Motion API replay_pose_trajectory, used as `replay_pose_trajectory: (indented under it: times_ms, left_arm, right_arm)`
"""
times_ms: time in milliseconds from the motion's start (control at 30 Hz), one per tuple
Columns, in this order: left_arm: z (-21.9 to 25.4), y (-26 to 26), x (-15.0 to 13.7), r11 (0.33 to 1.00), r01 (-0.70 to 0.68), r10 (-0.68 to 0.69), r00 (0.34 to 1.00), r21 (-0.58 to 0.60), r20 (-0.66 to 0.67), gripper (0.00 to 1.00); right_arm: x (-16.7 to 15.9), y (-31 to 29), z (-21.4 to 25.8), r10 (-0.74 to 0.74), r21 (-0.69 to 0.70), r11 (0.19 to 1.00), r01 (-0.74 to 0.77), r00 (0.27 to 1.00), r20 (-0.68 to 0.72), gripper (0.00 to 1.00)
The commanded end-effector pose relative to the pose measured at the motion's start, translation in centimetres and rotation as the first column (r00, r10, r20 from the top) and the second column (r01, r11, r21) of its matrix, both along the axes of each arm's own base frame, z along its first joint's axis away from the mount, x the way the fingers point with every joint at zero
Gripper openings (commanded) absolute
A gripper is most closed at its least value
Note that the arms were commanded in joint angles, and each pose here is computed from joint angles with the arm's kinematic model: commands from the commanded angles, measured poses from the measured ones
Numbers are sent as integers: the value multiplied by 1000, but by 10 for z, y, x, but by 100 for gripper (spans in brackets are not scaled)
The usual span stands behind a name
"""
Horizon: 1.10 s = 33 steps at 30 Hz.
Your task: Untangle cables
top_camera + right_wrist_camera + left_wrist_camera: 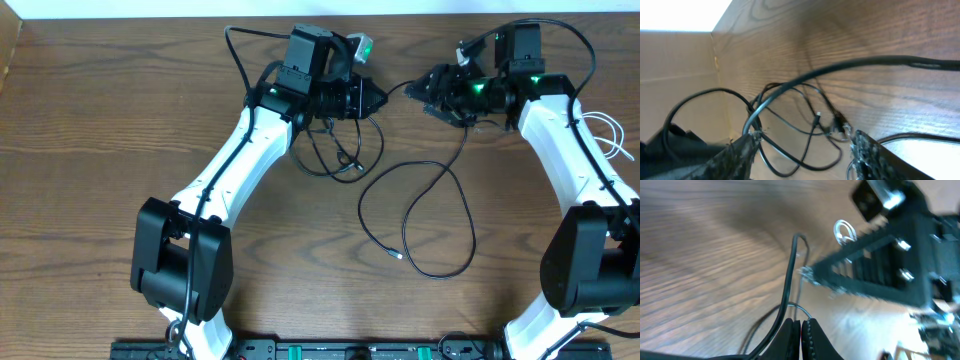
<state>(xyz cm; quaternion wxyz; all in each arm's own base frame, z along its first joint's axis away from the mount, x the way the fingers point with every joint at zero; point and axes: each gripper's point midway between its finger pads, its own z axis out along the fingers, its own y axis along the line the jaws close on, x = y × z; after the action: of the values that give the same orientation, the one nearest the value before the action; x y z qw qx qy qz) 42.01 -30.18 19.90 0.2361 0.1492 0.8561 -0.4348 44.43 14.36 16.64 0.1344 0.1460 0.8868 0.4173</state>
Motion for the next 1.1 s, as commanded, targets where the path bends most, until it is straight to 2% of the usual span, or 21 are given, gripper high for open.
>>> replay_pose_trajectory:
  times_ms: [0,367,433,533,633,733,800,933,1067]
  left_arm:
    - [13,-11,-17,987,150,-147,988,-62,55,7]
    - [14,-14,-28,977,192,-191,981,-88,26,7]
    - [15,-15,-31,973,207,-206,978,-103,20,7]
    - [15,-15,-32,973,208,-207,978,-103,18,7]
    - [10,-13,-29,979,186,-186,982,-80,8,7]
    - [-12,2,-20,995,87,-86,996,38,-32,7]
    - [-33,19,-15,987,5,6,998,159,-64,8]
    - [-64,54,-17,927,-93,139,985,364,-103,7]
    - [-77,75,-21,871,-130,203,973,474,-107,7]
  right_arm:
    - [0,4,3,-43,49,998,46,997,-58,57]
    - [2,22,4,-38,28,999,39,999,-37,52]
    - [2,23,2,-45,10,999,46,998,-34,43]
    - [5,19,-3,-57,-39,998,56,998,-12,1]
    - [10,11,-8,-56,-112,992,59,998,36,1]
    - [13,1,-11,-12,-174,984,28,996,92,1]
    - [12,-9,-14,2,-197,980,18,995,101,1]
    - [12,-35,-18,-8,-226,974,30,995,95,1]
    - [9,-61,-24,-29,-245,968,47,997,74,1]
